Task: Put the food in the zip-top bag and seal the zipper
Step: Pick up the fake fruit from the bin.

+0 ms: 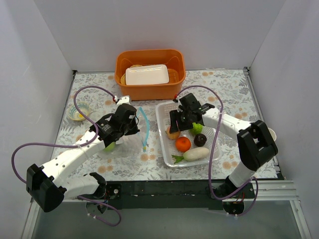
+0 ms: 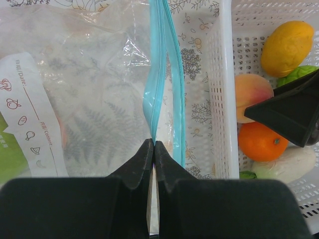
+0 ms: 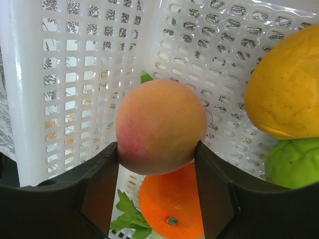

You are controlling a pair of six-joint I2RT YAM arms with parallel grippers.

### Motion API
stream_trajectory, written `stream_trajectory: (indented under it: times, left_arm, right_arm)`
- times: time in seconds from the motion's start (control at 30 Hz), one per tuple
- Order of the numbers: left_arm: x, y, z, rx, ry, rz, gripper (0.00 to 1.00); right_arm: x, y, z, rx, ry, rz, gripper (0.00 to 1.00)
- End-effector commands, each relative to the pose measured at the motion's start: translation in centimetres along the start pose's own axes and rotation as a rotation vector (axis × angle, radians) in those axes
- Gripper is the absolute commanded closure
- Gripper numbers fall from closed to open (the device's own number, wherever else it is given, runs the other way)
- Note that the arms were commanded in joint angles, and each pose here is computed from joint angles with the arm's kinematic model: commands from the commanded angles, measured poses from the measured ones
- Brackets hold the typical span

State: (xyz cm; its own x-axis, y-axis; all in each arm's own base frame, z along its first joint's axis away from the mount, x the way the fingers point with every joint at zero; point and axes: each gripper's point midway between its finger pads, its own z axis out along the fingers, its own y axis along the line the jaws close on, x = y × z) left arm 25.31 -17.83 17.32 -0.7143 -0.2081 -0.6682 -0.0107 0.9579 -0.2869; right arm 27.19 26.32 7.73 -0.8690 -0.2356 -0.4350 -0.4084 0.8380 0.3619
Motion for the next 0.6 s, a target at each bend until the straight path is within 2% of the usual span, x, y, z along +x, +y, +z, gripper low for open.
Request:
stream_trajectory:
  times: [0.0, 0.23, 0.57]
  left_arm:
    - [-1.1, -0.4, -0.7, 0.020, -0.038, -0.010, 1.00]
    - [-1.5, -0.9, -0.9, 0.046, -0.055, -0.015, 1.00]
    - [-1.6, -0.9, -1.1, 0.046, -0.055, -0.015, 1.00]
  right_arm:
    - [-2.7, 1.5, -2.6, -0.014, -0.100, -0.015, 0.58]
    - [-4.2, 3.2, -4.7, -0.074, -0.168, -0.002, 0.59]
    - [-6.1, 7.9, -8.3, -0.274, -0.301, 0.041, 0.60]
